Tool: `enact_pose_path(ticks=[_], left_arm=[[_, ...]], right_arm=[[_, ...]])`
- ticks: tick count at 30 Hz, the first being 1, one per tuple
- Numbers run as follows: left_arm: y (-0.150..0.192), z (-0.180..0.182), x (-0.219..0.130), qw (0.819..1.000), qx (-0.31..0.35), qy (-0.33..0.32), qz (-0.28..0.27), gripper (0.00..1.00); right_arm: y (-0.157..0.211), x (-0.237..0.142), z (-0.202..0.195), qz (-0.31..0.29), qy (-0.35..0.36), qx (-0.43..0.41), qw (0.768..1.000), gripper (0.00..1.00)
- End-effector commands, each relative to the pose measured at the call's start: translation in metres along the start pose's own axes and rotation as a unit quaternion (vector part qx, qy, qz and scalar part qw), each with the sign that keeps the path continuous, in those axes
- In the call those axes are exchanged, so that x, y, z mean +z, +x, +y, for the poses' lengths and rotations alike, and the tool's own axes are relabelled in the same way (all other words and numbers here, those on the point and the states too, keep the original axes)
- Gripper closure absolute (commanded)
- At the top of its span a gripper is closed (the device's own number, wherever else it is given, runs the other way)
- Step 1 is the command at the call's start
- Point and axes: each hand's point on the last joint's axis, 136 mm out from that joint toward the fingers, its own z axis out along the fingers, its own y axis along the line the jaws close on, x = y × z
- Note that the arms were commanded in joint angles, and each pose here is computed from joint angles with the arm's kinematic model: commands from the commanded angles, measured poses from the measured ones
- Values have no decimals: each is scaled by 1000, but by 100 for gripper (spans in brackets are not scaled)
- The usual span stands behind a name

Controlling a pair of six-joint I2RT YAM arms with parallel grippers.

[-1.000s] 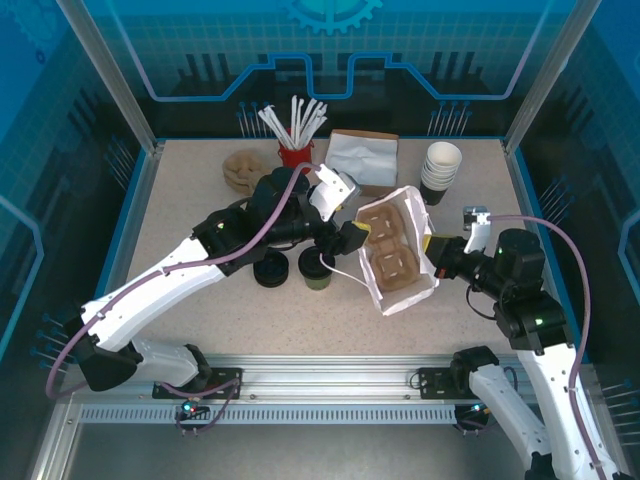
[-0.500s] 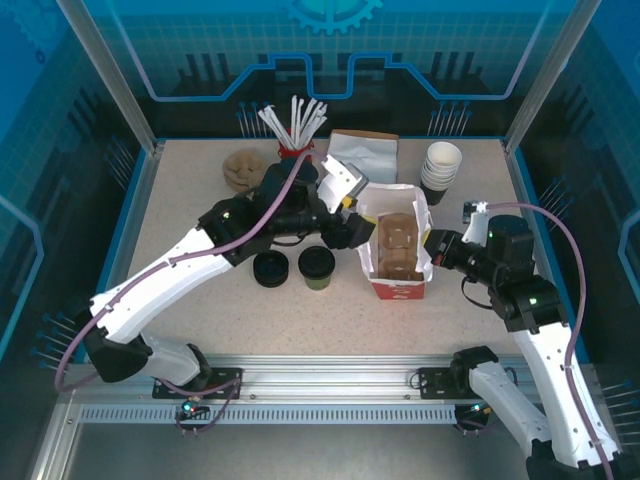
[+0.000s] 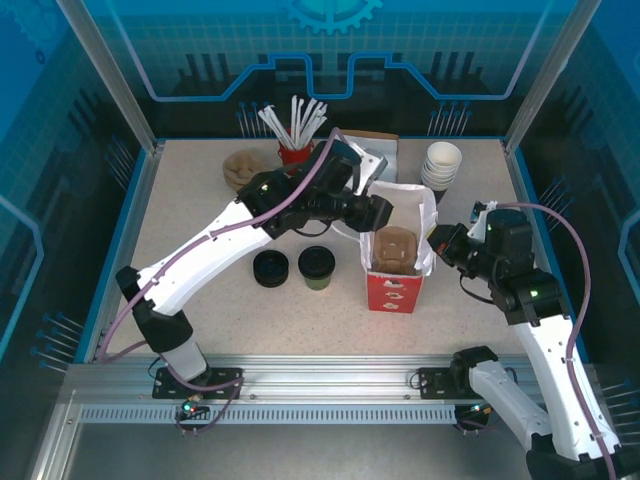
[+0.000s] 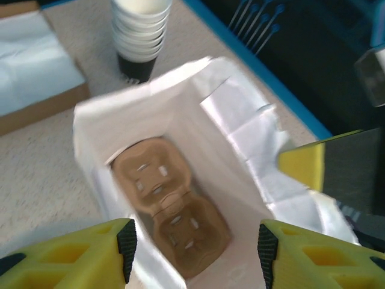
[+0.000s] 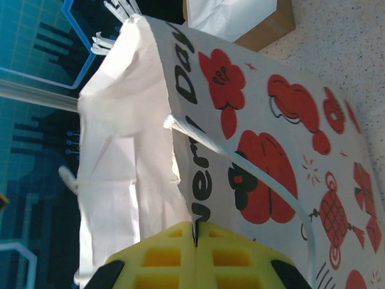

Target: Pack the takeout coffee

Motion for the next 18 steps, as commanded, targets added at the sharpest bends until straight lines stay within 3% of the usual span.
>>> enact_pose_path(ticks=[1, 10, 16, 18], left_arm=[[7, 13, -2, 998, -35, -41, 18, 42], [19, 25, 18, 994, -58, -80, 57, 40], [20, 17, 34, 991, -87, -67, 69, 47], [21, 12, 42, 990, -96, -63, 77, 48]], right_arm=[[-9, -1, 6, -6, 0, 34, 999, 100], [-8, 28, 10, 38, -4, 43, 998, 100], [-7, 31, 8, 45, 0, 37, 998, 100], [-7, 30, 5, 46, 7, 33, 998, 92]])
